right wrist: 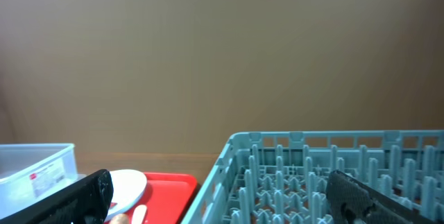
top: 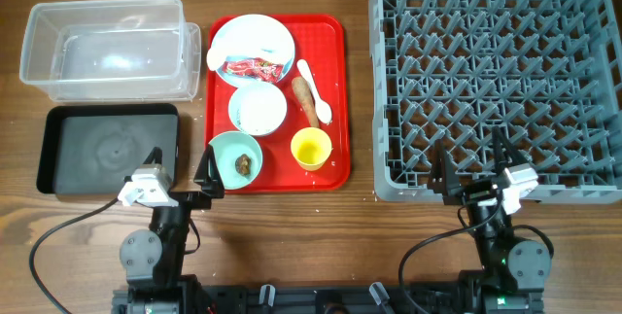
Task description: Sort waste into correct bins and load items into the dishwasher rack
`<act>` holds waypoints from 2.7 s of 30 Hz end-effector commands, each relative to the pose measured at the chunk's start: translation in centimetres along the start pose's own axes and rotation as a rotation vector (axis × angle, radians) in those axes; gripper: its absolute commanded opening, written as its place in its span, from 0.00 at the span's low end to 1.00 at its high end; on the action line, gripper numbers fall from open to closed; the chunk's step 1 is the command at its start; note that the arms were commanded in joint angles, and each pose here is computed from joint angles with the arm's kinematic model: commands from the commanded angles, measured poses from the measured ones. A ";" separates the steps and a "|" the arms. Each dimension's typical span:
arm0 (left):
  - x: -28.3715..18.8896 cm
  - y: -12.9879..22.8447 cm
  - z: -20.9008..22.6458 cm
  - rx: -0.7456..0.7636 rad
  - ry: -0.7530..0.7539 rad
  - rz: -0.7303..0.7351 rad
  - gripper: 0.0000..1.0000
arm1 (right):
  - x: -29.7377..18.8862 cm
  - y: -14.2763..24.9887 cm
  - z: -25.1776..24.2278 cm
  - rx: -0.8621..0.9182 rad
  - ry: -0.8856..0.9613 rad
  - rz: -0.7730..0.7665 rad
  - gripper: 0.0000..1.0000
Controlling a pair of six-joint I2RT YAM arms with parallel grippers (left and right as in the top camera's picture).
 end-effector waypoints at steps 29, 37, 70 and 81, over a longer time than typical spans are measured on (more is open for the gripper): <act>28.9 -7.7 -7.4 -0.043 -0.117 1.022 1.00 | 14.6 -9.4 0.0 0.282 -0.149 0.756 1.00; 34.4 3.4 -5.4 -0.285 -0.286 1.072 1.00 | 15.2 -6.2 -0.6 0.370 -0.104 0.904 1.00; 33.1 8.8 -6.1 -0.144 -0.575 1.170 0.04 | 15.1 -6.1 -0.6 0.372 -0.102 0.914 1.00; 33.5 -5.9 -11.8 -0.164 -0.344 0.861 0.04 | 15.1 -6.1 -0.6 0.373 -0.101 0.914 1.00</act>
Point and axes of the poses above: each gripper's point midway between its finger pads, its own x axis out along the fingers, its own z axis along the line the jaws close on, y = z × x, the point moved 10 cm from there along -x, back along the fingers, and after that the axes turned 1 degree about -x, right-handed, at the moved point
